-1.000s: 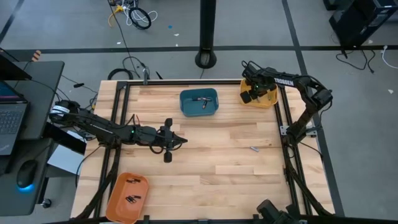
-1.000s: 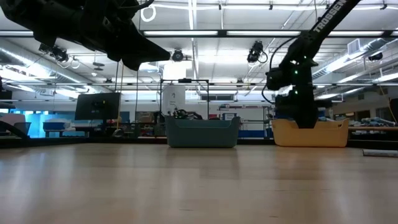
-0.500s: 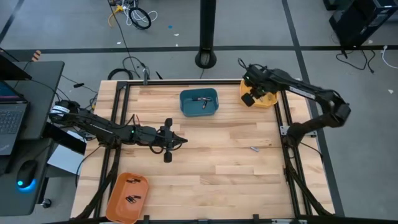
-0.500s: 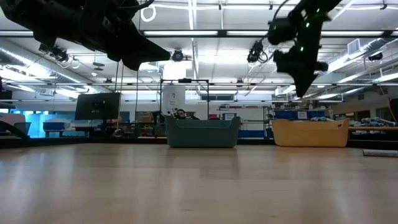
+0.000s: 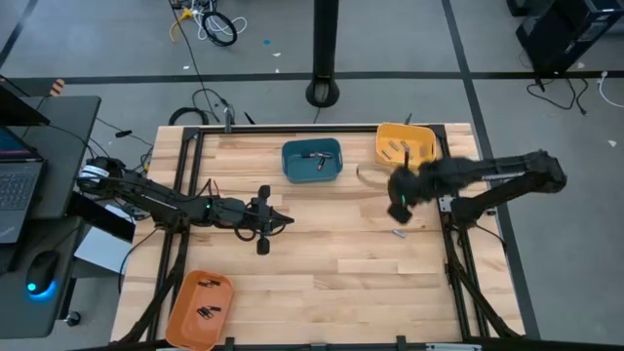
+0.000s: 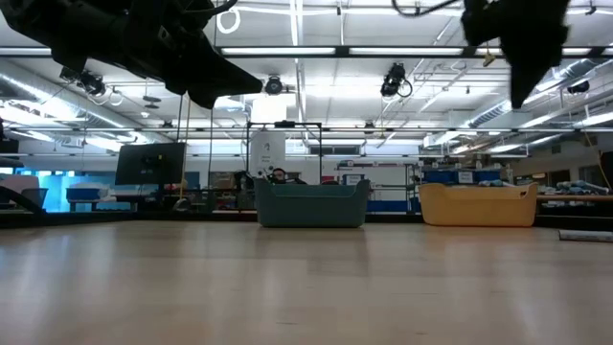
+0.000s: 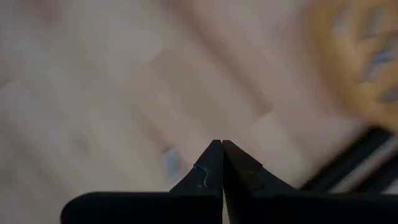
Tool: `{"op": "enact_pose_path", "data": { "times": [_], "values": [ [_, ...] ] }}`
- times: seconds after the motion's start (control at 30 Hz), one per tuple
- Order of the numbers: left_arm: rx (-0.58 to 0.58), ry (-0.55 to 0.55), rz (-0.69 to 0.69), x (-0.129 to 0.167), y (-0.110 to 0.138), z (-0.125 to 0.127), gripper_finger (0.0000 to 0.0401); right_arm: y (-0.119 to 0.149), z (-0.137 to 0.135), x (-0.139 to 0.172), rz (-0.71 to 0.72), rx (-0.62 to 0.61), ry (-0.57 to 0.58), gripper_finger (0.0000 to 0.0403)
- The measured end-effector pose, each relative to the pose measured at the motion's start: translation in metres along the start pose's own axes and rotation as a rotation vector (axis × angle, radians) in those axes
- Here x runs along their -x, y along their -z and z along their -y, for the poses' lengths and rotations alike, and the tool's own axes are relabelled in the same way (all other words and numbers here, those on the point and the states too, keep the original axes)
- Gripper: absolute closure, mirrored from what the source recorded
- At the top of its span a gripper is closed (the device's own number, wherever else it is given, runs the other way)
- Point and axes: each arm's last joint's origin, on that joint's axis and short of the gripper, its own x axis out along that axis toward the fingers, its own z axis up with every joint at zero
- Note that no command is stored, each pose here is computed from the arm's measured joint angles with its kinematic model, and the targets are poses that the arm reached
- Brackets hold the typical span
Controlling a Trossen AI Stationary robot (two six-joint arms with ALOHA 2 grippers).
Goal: Sort batteries
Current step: Put the small black battery into the orange bin
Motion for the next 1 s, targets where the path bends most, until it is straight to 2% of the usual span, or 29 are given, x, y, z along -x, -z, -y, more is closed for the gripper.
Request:
{"op": "enact_pose_path", "data": {
  "times": [0.23,0.37,0.53,0.67,0.83,1.0],
  "values": [
    [0.000,0.000,-0.001,0.000,0.000,0.000,0.0395,0.060,-0.043,-0.002,-0.127,0.079,-0.125,0.0395],
    [0.000,0.000,-0.001,0.000,0.000,0.000,0.0395,0.095,-0.052,-0.011,-0.250,0.123,-0.138,0.0394],
    [-0.002,0.000,-0.001,0.000,0.000,0.000,0.0395,0.128,-0.053,-0.027,-0.326,0.282,-0.117,0.0394],
    [-0.003,0.001,-0.001,0.000,0.000,0.000,0.0395,0.144,-0.049,-0.045,-0.379,0.351,-0.107,0.0394],
    [-0.003,0.000,-0.001,0.000,0.000,0.000,0.0395,0.154,-0.046,-0.068,-0.466,0.379,-0.137,0.0394],
    [-0.004,0.000,-0.002,0.000,0.000,0.000,0.0395,0.159,-0.042,-0.077,-0.528,0.406,-0.144,0.0394]
  ]
}}
